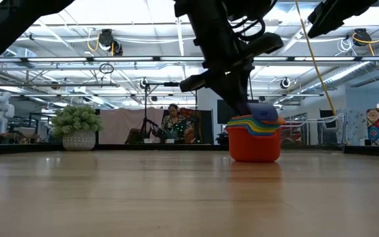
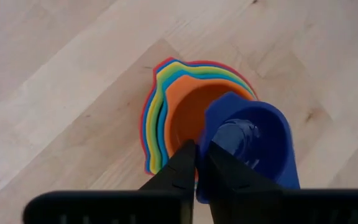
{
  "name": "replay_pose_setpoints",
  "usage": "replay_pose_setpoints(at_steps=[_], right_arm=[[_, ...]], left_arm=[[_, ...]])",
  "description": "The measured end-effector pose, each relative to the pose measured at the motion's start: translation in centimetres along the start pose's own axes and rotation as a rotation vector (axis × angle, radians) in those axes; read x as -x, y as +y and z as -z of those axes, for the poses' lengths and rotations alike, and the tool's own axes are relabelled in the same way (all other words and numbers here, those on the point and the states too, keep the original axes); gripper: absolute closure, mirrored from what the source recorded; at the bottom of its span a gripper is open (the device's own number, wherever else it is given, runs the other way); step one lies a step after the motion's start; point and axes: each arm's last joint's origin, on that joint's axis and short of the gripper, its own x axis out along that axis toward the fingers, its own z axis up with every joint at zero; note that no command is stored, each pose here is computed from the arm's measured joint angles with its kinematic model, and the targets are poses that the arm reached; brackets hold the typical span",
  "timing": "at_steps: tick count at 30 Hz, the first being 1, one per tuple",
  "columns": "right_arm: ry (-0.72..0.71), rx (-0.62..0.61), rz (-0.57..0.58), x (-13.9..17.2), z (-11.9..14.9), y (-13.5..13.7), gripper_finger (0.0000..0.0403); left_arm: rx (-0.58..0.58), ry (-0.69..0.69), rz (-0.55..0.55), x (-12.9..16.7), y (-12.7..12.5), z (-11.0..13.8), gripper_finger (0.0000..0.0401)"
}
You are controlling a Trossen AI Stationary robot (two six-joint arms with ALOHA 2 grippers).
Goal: Nest measuring cups in basket
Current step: Stack the dark blue measuring cup on top of the orange measuring cup
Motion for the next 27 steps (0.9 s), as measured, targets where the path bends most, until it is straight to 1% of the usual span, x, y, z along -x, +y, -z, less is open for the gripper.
replay_pose_setpoints(at_steps=[8,13,23,25,27], right_arm=[[0.001,-0.001,0.000,0.0,0.0,0.0,0.0250],[0.008,-0.007,-0.021,0.0,0.1,0.1,0.0250],[0.026,-0.024,-0.024,0.0,0.2,0.1,0.0250],[0.030,-0.024,-0.033,-0.3,0.4,0.1,0.0250],[0.041,-0.017,-0.079,-1.2,1.0,0.3,0.0250]], left_arm=[[-0.001,-0.006,0.012,0.0,-0.1,-0.1,0.0300],[-0.016,-0.006,0.012,0.0,0.0,-0.1,0.0264],[-0.072,-0.015,0.012,0.3,0.4,-0.7,0.0219],[-0.112,-0.024,0.017,0.6,0.3,-0.9,0.0216],[-0.176,-0.049,0.036,1.2,0.0,-1.4,0.0215]])
